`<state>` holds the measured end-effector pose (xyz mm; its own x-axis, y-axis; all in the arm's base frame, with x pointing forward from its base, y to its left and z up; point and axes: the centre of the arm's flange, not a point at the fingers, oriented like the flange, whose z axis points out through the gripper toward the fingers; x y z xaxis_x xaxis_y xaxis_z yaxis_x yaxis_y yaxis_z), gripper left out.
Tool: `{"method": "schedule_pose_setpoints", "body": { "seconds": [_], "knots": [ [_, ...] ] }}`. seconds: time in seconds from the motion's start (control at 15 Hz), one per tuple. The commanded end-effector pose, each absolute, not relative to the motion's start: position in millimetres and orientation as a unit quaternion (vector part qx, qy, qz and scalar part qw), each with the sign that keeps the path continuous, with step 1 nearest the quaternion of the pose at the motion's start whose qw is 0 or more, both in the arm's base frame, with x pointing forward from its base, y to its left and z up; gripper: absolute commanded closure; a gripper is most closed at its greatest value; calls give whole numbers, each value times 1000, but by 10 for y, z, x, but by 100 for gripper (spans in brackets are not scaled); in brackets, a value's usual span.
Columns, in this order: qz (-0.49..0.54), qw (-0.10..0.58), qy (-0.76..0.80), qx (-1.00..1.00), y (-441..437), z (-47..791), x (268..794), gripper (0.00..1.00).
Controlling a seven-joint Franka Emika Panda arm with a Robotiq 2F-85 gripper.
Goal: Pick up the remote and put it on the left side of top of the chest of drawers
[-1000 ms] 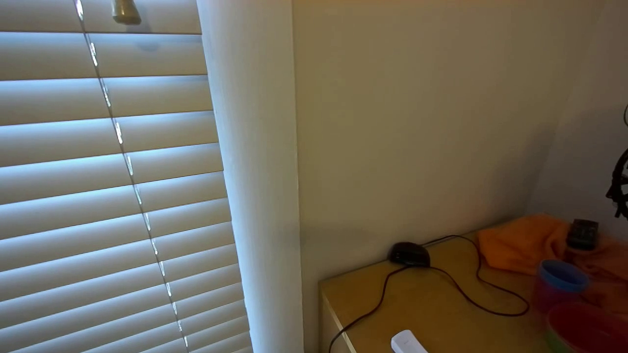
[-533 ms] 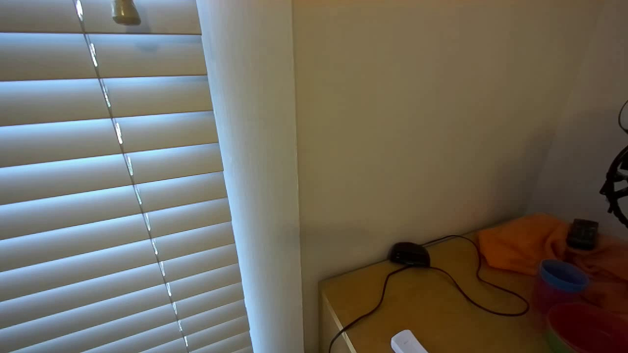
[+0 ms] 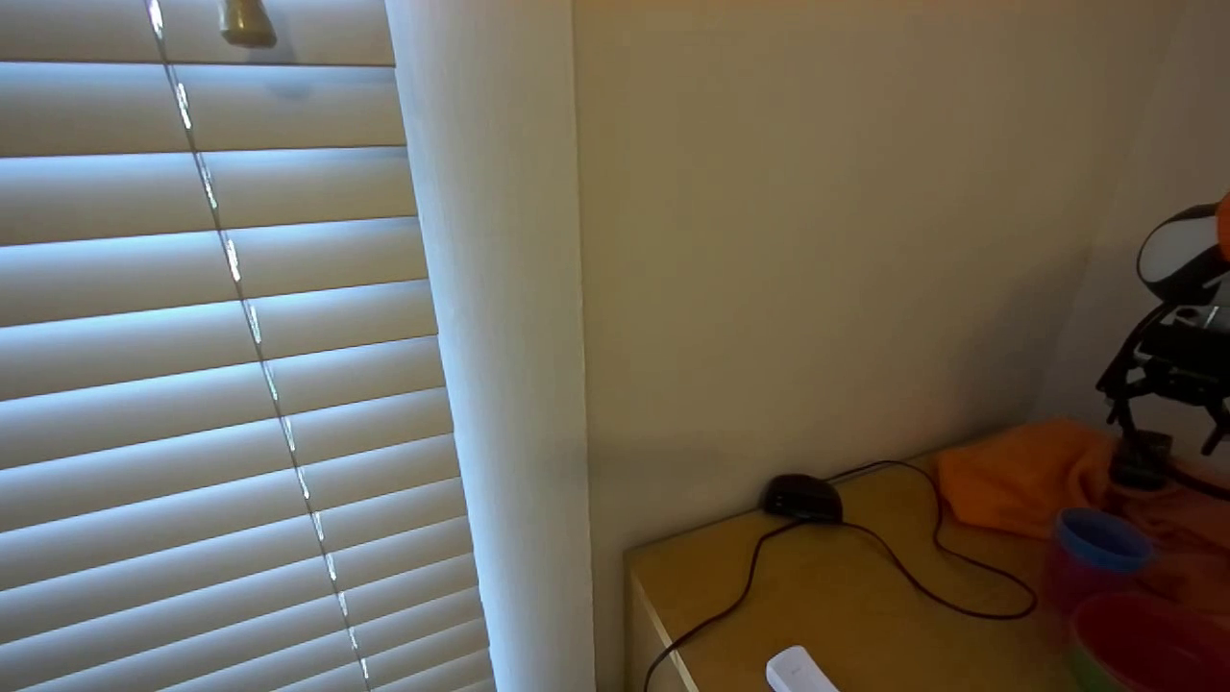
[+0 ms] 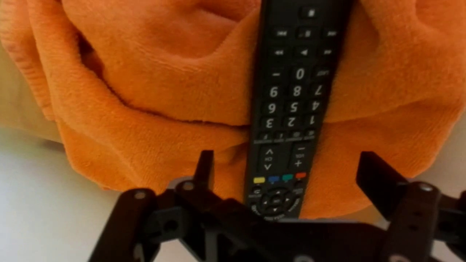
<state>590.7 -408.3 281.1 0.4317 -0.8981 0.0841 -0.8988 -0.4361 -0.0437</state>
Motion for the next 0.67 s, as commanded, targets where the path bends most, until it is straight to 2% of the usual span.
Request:
{"method": "schedule_pose_setpoints", "body": {
  "seconds": [0.0,0.53,0.6],
  "knots": [
    [13,-14,-521,853,-4197,2683,6016,0],
    [-44,-31,-501,864,-4417,2424,6082,3],
    [-53,-31,-499,864,-4437,2410,6079,15]
  ]
}}
